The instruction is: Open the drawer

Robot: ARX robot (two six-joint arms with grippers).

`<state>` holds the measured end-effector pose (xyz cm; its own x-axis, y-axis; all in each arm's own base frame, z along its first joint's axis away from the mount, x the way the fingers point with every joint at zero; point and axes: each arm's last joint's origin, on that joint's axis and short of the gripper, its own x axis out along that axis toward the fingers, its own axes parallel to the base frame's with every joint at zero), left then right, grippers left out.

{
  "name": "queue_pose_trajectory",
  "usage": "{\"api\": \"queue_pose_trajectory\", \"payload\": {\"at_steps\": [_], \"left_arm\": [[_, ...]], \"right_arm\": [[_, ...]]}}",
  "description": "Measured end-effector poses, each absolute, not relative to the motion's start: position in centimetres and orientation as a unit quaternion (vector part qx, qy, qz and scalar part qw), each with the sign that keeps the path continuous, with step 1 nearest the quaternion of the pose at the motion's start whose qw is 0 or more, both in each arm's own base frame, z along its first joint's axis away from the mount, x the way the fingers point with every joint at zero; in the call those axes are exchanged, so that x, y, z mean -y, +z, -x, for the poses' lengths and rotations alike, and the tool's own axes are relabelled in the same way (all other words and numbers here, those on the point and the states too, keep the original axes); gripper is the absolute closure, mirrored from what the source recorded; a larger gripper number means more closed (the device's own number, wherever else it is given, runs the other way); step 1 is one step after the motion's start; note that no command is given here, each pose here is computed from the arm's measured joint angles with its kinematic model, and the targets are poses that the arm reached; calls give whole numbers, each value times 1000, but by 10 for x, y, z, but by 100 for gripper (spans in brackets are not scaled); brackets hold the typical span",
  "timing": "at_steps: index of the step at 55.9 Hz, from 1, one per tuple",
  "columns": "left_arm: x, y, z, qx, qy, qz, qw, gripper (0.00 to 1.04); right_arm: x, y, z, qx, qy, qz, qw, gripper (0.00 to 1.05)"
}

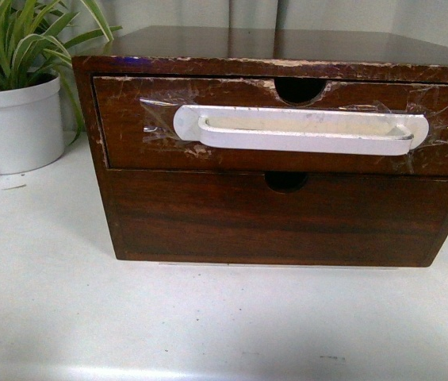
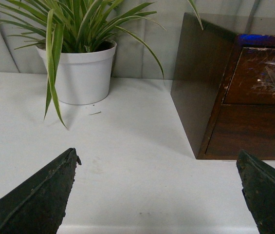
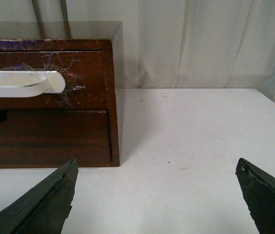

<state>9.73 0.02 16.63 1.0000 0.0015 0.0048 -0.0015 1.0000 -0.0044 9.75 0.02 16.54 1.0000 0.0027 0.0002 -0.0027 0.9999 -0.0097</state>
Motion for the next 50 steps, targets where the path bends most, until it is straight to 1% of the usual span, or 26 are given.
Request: {"api": "queue_pose_trajectory", "payload": {"at_steps": [29,35,38,43,47,50], "left_arm": [[0,166,-97,2,1,2,1000,6],[2,163,-98,-51,18,12,998,6],[5,163,-99,-67,3,13,998,6],[13,172,-100,-84,-48,6,995,6],[20,184,-105,-83,-99,-20,991,6],[23,190,-111,-81,-121,-44,988,6]], "right_arm": [[0,165,-98,0,1,5,1000,9],[-1,164,-98,-49,-3,21,999,9],[-1,165,-99,-64,10,25,998,9],[-3,174,-102,-87,45,40,994,9],[-3,185,-105,-104,78,63,990,9],[-3,189,-108,-117,96,79,985,9]]}}
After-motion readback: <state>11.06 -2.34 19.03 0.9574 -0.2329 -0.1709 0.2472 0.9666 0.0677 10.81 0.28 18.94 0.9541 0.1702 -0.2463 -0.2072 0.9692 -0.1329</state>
